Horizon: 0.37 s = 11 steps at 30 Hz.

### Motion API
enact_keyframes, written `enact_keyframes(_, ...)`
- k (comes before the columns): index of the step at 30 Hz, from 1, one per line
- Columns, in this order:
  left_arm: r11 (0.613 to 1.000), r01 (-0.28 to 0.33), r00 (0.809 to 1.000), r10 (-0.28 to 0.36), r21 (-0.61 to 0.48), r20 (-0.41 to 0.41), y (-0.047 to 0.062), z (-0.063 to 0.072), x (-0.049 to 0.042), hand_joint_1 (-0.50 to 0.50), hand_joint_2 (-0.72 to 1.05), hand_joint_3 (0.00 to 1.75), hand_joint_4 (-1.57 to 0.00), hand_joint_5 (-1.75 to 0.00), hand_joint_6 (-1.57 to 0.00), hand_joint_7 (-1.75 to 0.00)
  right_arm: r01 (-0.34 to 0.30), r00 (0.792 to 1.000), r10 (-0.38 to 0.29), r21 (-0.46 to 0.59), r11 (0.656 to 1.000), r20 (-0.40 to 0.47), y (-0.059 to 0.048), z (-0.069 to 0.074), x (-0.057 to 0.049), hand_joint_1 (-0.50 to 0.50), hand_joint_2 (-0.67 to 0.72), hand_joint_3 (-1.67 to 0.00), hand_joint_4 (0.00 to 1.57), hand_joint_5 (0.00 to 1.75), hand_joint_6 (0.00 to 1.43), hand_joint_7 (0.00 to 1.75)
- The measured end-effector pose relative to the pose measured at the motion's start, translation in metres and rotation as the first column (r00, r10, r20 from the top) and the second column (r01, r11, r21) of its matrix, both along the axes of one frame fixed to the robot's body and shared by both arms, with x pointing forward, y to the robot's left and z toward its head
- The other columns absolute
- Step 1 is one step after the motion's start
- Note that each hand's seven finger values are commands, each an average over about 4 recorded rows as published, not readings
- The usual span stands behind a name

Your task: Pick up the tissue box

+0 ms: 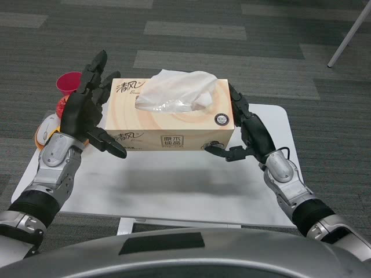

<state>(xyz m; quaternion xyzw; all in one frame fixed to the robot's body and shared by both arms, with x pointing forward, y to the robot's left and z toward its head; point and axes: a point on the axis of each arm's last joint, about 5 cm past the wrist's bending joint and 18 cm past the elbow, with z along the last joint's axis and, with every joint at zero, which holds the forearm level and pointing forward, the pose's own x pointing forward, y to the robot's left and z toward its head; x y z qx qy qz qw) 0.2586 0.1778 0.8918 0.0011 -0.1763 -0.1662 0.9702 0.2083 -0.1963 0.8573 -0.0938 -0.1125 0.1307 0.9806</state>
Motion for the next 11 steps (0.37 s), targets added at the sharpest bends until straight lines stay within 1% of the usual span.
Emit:
enact_keyframes(3,1.000,0.000,1.000,0.000,0.000,0.000,0.0001,0.0001,0.0000,0.50,-0.28,0.00,0.00,-0.51,0.00,-0.07,0.000,1.000,0.000,0.001,1.000,0.002,0.0002,0.0004,0.0001,-0.46,-0.48,-0.63,0.00,0.19,0.00,0.10)
enact_keyframes(5,1.000,0.000,1.000,0.000,0.000,0.000,0.0002,0.0001,0.0000,0.50,-0.28,0.00,0.00,-0.51,0.00,-0.07,0.000,1.000,0.000,0.001,1.000,0.002,0.0002,0.0004,0.0001,-0.46,-0.48,-0.63,0.00,0.19,0.00,0.07)
enact_keyframes(11,1.000,0.000,1.000,0.000,0.000,0.000,0.0002,0.0001,0.0000,0.50,-0.28,0.00,0.00,-0.51,0.00,-0.07,-0.001,1.000,0.001,0.000,1.000,0.002,0.0001,0.0004,0.0001,-0.46,-0.48,-0.63,0.00,0.19,0.00,0.07)
